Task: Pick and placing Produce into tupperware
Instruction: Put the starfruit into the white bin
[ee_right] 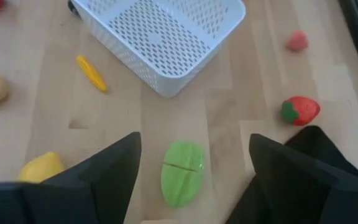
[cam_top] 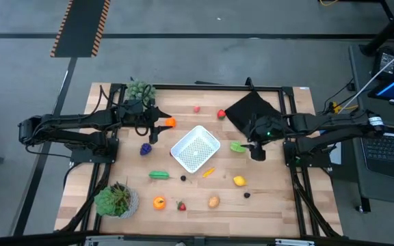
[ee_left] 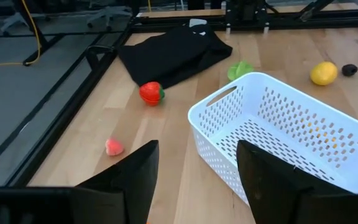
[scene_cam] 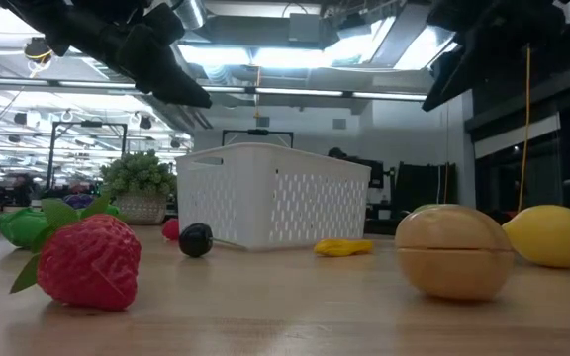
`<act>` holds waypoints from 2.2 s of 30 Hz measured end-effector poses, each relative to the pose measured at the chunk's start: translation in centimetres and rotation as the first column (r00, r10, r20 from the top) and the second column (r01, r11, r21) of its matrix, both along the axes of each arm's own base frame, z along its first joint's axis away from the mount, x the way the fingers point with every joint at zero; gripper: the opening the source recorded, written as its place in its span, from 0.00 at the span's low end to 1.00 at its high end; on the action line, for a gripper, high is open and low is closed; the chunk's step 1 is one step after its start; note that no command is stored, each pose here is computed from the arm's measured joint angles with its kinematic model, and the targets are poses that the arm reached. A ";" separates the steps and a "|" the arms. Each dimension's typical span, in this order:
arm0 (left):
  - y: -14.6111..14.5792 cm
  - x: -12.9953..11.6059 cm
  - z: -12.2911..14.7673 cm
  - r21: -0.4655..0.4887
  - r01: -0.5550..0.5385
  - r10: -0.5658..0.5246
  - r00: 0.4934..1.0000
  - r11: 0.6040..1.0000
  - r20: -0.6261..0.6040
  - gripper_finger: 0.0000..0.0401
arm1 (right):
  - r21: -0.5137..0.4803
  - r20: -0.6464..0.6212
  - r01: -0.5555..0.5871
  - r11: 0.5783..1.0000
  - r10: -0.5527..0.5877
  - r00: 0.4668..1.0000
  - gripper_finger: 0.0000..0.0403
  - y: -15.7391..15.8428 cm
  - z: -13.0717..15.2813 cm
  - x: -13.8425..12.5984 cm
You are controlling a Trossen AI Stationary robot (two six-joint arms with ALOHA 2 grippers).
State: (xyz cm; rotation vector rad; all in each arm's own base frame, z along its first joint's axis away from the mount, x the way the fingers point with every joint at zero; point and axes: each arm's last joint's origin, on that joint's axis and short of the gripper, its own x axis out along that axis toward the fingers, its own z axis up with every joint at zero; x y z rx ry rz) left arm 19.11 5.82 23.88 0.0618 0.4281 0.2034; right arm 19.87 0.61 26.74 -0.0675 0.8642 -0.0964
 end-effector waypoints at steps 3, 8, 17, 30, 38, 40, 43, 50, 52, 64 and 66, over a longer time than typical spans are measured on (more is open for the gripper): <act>0.0 0.0 0.0 -0.002 -0.001 0.001 1.000 1.000 0.000 0.52 | 0.003 -0.040 0.002 1.000 -0.002 0.999 0.75 0.7 -0.8 0.6; 0.0 0.0 0.0 -0.002 -0.002 0.002 1.000 1.000 0.000 0.52 | 0.031 -0.117 0.053 0.998 -0.049 0.992 0.75 1.0 -2.4 1.8; 0.0 0.0 0.0 -0.003 -0.002 0.002 1.000 1.000 -0.001 0.52 | 0.040 -0.230 0.132 0.990 -0.120 0.966 0.75 0.6 -4.9 3.4; 0.0 0.0 -0.1 -0.004 -0.002 0.002 1.000 1.000 -0.009 0.52 | 0.035 -0.363 0.169 0.985 -0.145 0.920 0.75 0.7 -8.1 4.8; 0.0 0.0 -0.1 -0.004 -0.002 0.002 1.000 1.000 -0.010 0.52 | 0.021 -0.392 0.182 0.983 -0.159 0.906 0.75 0.7 -9.4 5.5; 0.0 0.0 -0.1 -0.004 -0.001 0.001 1.000 1.000 -0.011 0.52 | 0.019 -0.399 0.188 0.982 -0.165 0.902 0.75 0.6 -9.7 5.7; 0.0 0.0 -0.1 -0.004 -0.002 0.002 1.000 1.000 -0.011 0.52 | 0.014 -0.418 0.207 0.978 -0.182 0.890 0.75 0.2 -10.2 5.8; 0.0 -0.1 -0.1 -0.004 -0.001 0.001 1.000 1.000 -0.011 0.52 | -0.001 -0.460 0.232 0.973 -0.206 0.864 0.75 -0.5 -11.5 6.2; 0.0 -0.1 -0.1 -0.004 -0.001 0.001 1.000 1.000 -0.012 0.52 | -0.005 -0.471 0.234 0.972 -0.209 0.857 0.75 -0.6 -11.8 6.3; 0.0 -0.1 -0.1 -0.004 -0.001 0.001 1.000 1.000 -0.012 0.52 | 0.000 -0.459 0.245 0.970 -0.217 0.861 0.70 -0.8 -12.4 6.8; 0.0 -0.1 -0.1 -0.004 -0.001 0.001 1.000 1.000 -0.012 0.52 | 0.000 -0.459 0.244 0.970 -0.217 0.862 0.66 -0.8 -12.4 6.8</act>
